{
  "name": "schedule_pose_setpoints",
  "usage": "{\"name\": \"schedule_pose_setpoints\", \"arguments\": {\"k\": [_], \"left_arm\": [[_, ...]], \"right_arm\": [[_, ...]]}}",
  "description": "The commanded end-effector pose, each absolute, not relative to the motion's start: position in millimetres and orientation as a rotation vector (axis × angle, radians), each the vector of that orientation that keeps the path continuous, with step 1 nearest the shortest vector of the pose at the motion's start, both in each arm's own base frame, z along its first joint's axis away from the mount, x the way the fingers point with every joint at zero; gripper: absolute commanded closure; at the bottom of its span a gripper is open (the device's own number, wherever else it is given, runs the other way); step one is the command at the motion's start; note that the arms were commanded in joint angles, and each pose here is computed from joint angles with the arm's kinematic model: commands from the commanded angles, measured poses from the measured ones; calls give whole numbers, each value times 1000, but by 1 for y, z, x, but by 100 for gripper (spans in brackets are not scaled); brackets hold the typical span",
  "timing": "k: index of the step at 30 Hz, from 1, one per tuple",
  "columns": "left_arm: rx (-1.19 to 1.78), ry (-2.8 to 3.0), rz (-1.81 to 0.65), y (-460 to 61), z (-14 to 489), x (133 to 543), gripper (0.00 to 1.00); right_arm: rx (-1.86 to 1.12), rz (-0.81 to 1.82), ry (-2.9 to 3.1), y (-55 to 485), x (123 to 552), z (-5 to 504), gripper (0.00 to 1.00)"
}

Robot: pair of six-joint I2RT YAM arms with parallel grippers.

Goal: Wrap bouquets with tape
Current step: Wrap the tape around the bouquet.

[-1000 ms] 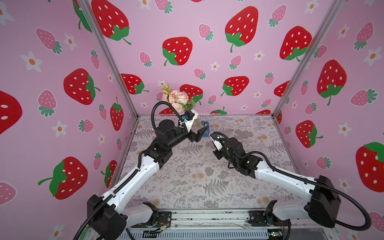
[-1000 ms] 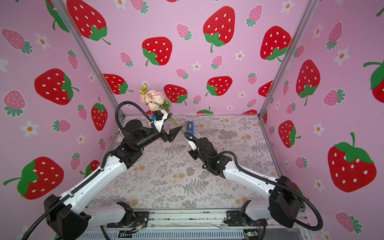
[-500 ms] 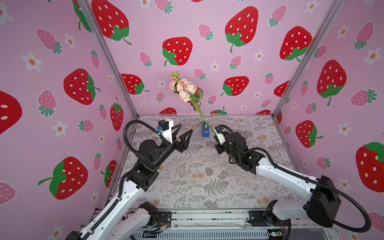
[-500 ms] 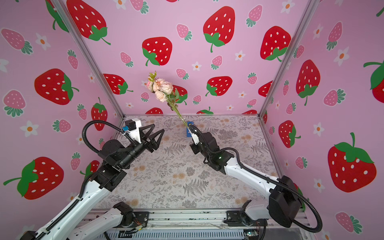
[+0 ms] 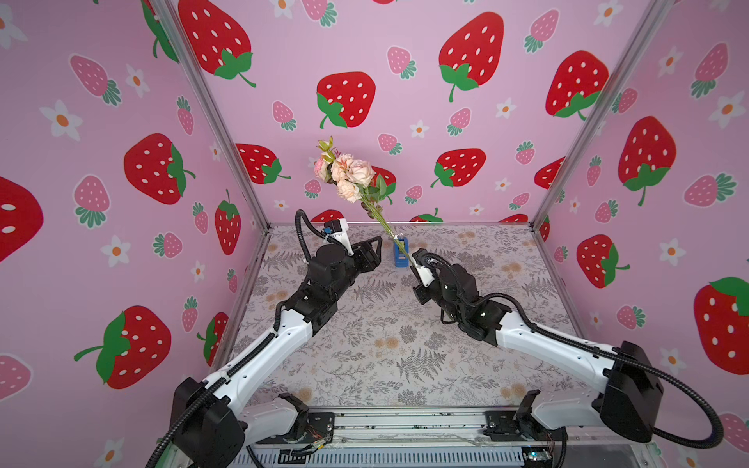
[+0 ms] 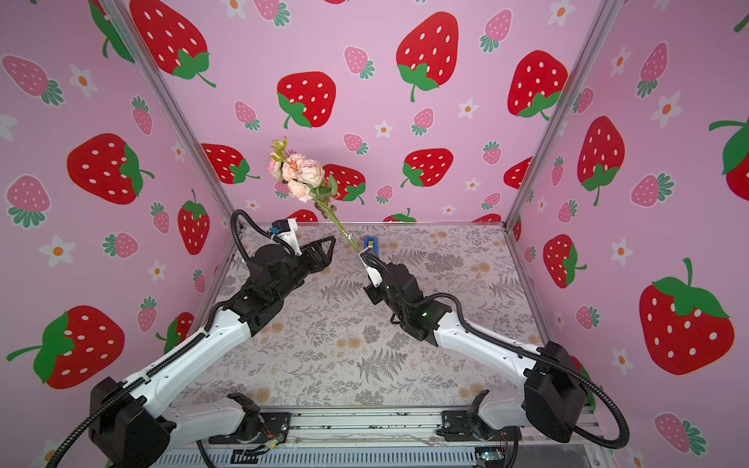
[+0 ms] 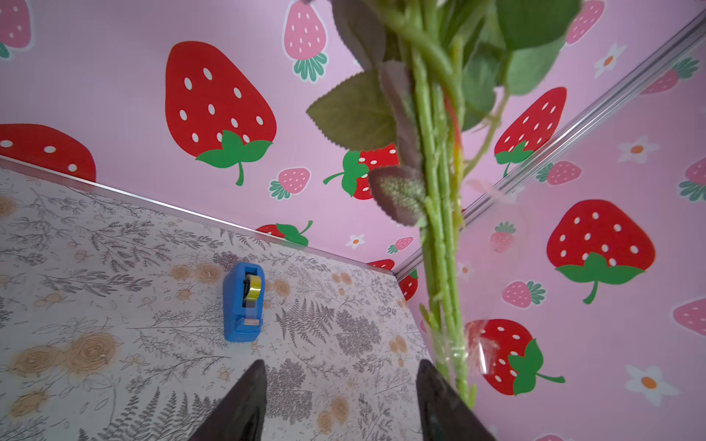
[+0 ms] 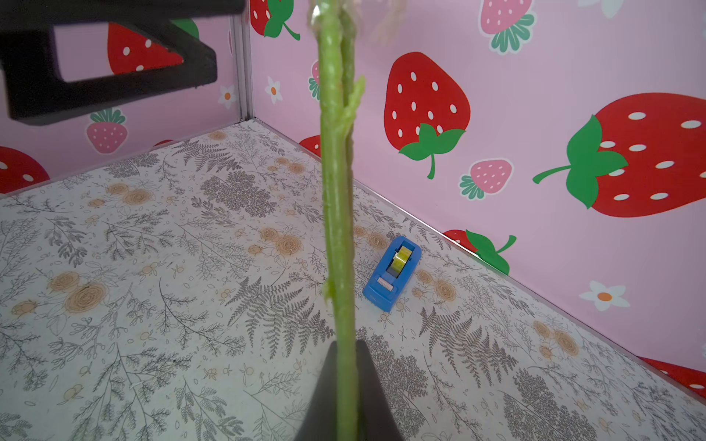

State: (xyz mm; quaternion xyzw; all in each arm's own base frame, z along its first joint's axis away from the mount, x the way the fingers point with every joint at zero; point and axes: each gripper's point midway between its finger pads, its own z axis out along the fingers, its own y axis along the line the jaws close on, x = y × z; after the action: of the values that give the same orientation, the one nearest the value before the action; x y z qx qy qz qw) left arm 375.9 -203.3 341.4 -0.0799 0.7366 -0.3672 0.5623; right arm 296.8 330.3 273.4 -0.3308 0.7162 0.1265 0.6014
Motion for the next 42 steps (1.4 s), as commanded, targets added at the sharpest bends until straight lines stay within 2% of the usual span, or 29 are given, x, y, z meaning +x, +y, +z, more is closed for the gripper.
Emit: {"name": "schedule_pose_setpoints", "arguments": {"k": [1, 14, 19, 29, 37, 38, 42], "left_arm": [[-244, 1619, -987, -210, 378, 377, 37], [-218, 1567, -1011, -233, 388, 382, 37], [-257, 1581, -991, -231, 382, 388, 42], [-338, 1621, -933, -226, 368, 401, 63], [-362, 1661, -945, -231, 355, 406, 90], [-371, 1655, -947, -230, 357, 406, 97], [-348, 1632, -975, -232, 366, 405, 100]], "right_arm": [[-696, 285, 1606, 329, 302, 291, 100], [-695, 253, 1605, 336, 305, 287, 100], [-704, 244, 1590, 340, 301, 288, 100], [-698, 180, 1538, 344, 293, 295, 100], [-672, 89, 1554, 341, 300, 287, 100], [-668, 86, 1555, 341, 300, 287, 100], [-650, 114, 1563, 340, 299, 286, 100]]}}
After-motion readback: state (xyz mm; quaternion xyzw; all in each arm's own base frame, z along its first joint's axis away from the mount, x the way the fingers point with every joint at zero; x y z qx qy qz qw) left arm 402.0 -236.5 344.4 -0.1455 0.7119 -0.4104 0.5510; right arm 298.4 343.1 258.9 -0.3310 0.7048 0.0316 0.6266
